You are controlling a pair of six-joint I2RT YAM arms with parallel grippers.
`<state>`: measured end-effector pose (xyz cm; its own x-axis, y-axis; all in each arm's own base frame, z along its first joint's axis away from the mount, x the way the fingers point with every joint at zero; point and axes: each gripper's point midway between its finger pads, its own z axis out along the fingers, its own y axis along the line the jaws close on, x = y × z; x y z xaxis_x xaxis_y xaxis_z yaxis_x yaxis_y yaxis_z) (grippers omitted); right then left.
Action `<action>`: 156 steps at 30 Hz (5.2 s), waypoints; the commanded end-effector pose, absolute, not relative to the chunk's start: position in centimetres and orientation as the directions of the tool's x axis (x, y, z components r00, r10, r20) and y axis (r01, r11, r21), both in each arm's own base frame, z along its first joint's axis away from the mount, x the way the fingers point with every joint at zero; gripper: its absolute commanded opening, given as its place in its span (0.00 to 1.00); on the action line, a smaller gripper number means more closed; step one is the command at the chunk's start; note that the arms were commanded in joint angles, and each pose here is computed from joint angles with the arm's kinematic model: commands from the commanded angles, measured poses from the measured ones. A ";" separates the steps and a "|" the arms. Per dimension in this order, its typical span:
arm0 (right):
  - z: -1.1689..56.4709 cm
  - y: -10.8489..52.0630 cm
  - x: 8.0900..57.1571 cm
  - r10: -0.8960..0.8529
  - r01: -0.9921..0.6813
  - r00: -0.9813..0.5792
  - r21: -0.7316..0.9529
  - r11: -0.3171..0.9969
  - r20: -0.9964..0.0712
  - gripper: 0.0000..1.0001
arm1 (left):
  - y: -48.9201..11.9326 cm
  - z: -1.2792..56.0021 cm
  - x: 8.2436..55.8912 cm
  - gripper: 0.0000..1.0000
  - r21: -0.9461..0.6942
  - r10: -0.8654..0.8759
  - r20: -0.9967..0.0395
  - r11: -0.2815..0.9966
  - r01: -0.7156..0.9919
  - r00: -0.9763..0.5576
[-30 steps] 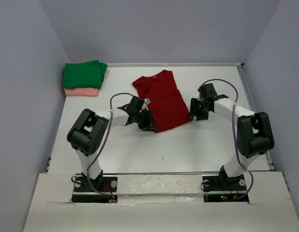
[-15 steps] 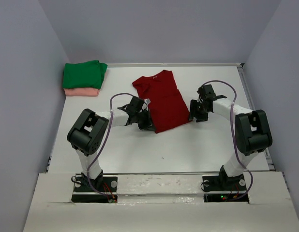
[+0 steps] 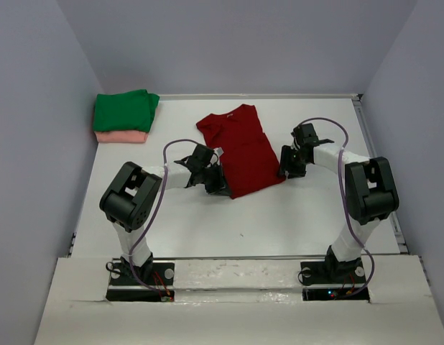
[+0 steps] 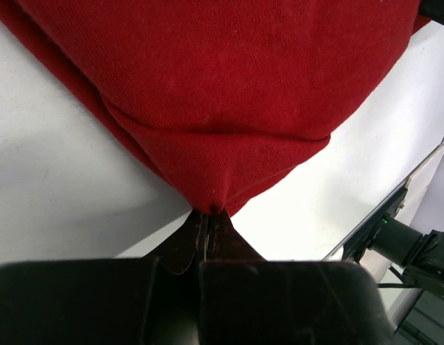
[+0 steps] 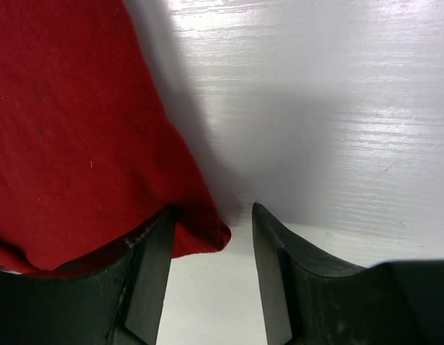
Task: Fold and stack the t-shirts
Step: Fold the tshirt
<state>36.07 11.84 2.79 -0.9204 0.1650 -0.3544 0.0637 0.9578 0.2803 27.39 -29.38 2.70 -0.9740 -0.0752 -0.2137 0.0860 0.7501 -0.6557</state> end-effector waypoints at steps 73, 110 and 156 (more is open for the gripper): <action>18.2 20.1 31.9 -0.079 -0.063 -0.703 -0.049 0.997 -0.707 0.00 | -21.6 16.7 25.9 0.00 -0.444 -0.173 -0.494 0.893 0.075 -0.852; 13.2 19.0 57.6 -0.230 -0.203 -0.690 -0.122 0.972 -0.686 0.00 | -14.7 13.1 46.6 0.00 -0.268 -0.311 -0.547 0.945 -0.190 -0.777; 6.4 19.1 37.8 -0.149 -0.159 -0.866 -0.019 0.987 -0.478 0.00 | -23.3 3.7 28.3 0.00 -0.334 -0.167 -0.269 0.940 -0.071 -0.949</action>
